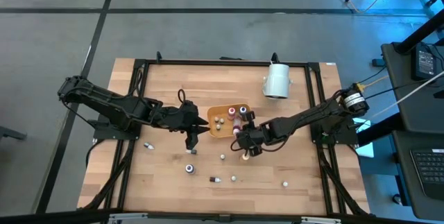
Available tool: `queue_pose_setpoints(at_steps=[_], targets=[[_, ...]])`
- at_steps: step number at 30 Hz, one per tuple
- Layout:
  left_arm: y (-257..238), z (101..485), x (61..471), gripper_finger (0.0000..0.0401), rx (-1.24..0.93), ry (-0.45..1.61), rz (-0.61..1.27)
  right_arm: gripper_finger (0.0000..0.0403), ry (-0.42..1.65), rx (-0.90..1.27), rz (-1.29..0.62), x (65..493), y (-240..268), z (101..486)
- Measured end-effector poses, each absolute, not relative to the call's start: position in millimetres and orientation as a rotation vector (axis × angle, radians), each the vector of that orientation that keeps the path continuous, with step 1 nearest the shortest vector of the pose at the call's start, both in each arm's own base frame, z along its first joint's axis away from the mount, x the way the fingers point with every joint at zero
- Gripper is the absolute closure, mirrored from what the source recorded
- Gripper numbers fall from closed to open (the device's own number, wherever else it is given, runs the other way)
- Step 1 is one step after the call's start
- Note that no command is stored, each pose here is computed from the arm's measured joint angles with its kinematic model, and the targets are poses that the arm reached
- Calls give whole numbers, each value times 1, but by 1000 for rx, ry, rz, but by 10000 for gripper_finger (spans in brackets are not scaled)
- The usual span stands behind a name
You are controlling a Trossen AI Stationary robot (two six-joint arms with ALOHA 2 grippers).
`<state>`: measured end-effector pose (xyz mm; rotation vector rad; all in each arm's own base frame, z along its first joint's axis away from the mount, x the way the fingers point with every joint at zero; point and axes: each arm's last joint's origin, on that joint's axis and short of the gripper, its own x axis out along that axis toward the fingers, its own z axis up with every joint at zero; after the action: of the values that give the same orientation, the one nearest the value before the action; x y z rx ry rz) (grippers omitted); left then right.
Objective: Pick & Place food coloring
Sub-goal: Put the large pink food coloring bottle into the yellow bin
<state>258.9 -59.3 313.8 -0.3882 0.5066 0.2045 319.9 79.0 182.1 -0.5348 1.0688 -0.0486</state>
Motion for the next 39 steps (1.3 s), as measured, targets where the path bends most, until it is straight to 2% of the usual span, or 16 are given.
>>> queue_pose_setpoints(at_steps=[9, 15, 21, 39], targets=[[-59, 314, 259, 287, -388, 507, 205, 190, 1075, -539, -49, 319, 79, 182], [-60, 314, 259, 287, -389, 508, 200, 134, 1057, -555, -94, 321, 78, 183], [-60, 314, 259, 287, -389, 508, 200, 131, 1000, -581, -70, 325, 80, 183], [-60, 313, 258, 287, -386, 515, 202, 183, 1001, -706, -4, 334, 83, 159]])
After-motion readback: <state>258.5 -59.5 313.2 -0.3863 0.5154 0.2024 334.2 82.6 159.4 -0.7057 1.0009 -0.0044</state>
